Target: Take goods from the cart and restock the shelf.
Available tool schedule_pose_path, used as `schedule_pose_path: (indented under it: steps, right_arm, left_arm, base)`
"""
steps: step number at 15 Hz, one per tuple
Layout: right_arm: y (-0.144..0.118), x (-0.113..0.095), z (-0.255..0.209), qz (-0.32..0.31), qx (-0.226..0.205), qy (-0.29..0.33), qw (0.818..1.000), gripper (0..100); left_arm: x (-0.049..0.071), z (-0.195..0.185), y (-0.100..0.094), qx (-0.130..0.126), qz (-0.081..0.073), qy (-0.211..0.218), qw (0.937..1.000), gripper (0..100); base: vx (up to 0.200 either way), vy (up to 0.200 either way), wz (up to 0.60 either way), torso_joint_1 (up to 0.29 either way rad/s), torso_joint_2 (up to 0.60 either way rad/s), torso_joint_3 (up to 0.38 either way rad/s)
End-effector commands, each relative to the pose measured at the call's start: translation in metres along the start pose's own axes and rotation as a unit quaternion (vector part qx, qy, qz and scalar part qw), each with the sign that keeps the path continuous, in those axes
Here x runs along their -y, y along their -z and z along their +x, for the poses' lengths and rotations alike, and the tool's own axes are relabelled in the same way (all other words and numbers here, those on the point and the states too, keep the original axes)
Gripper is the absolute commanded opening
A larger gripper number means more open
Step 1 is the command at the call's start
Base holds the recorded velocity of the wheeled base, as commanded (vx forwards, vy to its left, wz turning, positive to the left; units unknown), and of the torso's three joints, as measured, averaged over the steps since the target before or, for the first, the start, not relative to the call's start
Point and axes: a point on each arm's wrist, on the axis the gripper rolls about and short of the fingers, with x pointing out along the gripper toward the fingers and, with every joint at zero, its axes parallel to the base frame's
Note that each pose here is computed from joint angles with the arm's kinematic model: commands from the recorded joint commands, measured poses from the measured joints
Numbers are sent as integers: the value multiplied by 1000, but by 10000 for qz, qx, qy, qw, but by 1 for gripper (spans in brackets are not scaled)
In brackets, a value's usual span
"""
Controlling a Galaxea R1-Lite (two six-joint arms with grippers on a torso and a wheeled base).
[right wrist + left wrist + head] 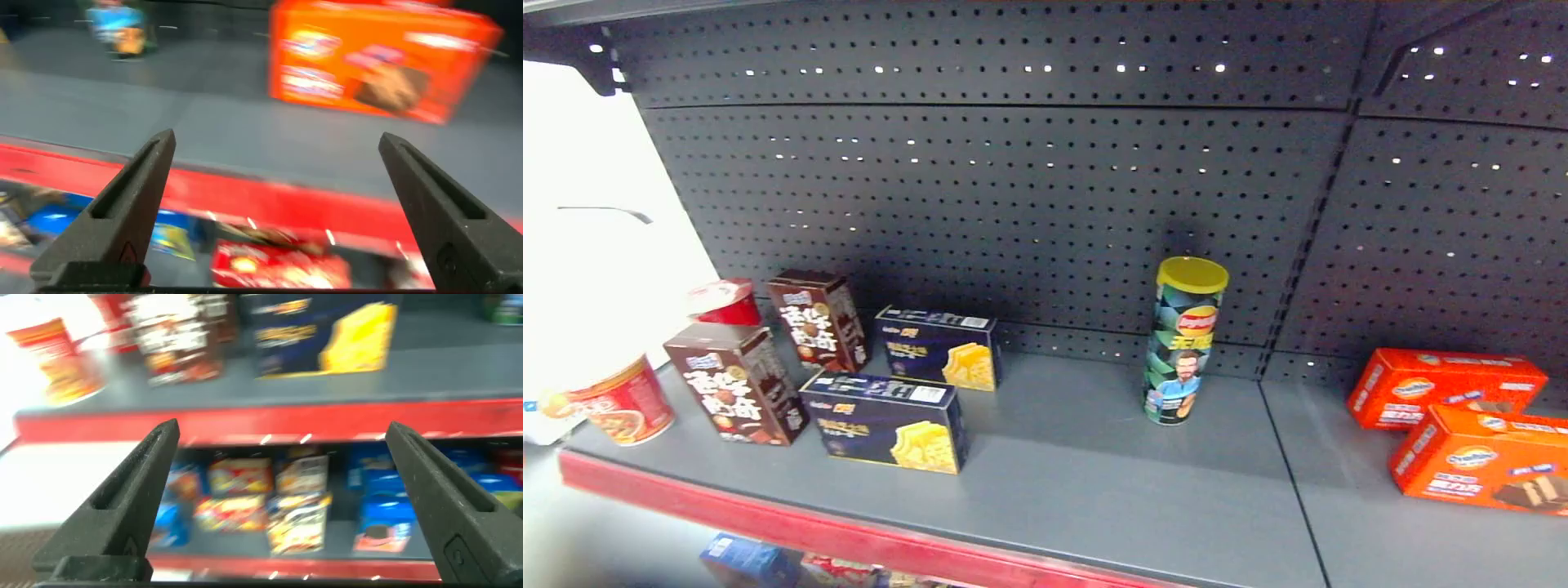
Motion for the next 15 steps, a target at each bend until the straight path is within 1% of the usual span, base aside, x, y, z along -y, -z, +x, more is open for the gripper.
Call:
schedule_pose_path:
  steps: [1,11,13,15]
  right_arm:
    - [0,0,0,0,-3,-1,10000,100]
    - [0,0,0,0,-3,-1,10000,100]
    - [0,0,0,0,-3,-1,10000,100]
    - [0,0,0,0,-3,-1,10000,100]
  left_arm:
    - [0,0,0,0,2,-1,10000,100]
    - [0,0,0,0,2,-1,10000,100]
    - [0,0,0,9,56,14,10000,100]
    - [0,0,0,8,72,-1,10000,100]
  base:
    - [0,0,600,-2,2,-2]
    - [0,0,600,3,2,3]
    - [0,0,600,2,2,2]
    - [0,0,600,2,5,0]
